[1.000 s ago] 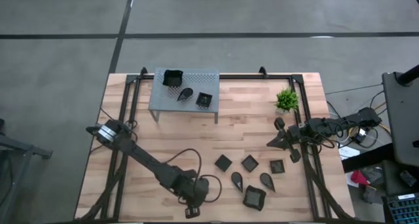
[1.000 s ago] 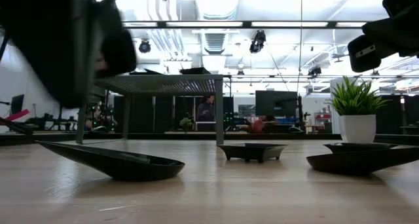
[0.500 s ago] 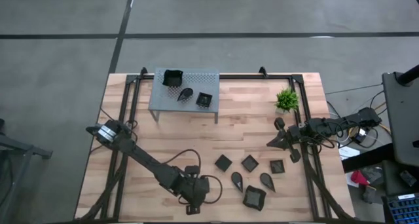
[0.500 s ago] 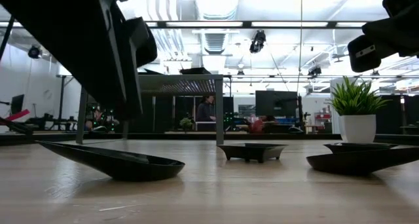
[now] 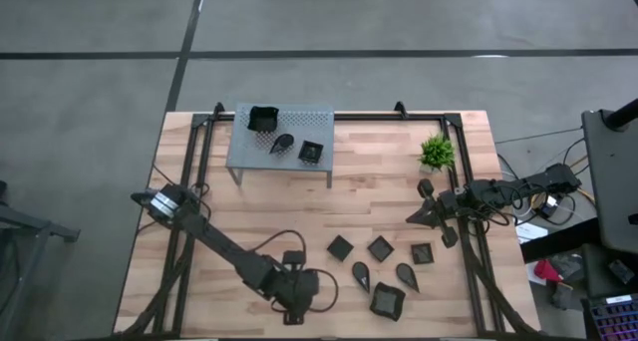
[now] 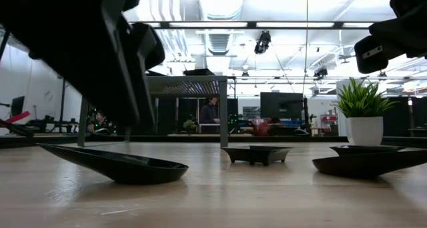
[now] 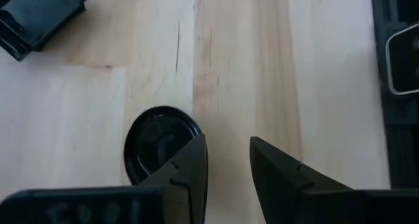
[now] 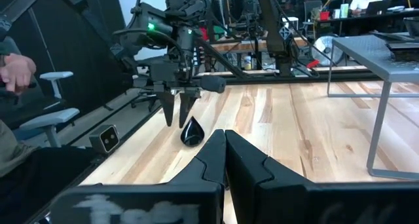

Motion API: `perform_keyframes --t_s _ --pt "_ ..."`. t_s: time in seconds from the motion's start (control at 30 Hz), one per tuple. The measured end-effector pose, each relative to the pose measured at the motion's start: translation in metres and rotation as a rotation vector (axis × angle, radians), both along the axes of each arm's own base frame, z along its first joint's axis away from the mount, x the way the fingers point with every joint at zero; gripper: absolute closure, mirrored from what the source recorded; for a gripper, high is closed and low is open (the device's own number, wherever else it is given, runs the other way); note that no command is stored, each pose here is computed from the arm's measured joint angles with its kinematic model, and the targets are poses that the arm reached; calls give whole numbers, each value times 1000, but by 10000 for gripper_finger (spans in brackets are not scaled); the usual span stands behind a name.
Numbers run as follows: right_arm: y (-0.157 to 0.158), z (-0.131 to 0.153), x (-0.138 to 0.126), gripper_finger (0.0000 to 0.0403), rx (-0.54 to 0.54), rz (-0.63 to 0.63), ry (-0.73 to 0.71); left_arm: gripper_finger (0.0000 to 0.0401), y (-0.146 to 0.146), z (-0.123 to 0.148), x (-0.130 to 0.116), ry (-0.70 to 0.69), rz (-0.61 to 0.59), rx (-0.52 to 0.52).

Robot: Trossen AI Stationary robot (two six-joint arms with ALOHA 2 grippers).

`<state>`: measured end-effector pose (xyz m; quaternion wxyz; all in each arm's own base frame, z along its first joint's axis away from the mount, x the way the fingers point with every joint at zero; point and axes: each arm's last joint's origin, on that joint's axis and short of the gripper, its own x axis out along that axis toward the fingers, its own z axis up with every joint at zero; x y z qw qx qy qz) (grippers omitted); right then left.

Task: Pick & Place Mini shaped plates
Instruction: Stack the black leaf-shaped plate on top of the black leaf-shaped plate on the shelf

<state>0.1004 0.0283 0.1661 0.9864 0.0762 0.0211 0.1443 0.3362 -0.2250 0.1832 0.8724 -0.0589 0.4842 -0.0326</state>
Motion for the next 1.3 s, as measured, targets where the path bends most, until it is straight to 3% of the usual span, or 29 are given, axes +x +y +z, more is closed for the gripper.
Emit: perform_keyframes --t_s 0.73,0.87,1.1,1.3 --pt "0 0 0 394 0 0 0 292 8 -33 -13 7 33 25" --pt "0 0 0 394 0 0 0 315 8 -33 -13 0 38 27" --pt "0 0 0 394 0 0 0 393 8 -31 -13 -6 61 15" --pt "0 0 0 394 0 0 0 399 9 -24 -14 -16 56 -1"
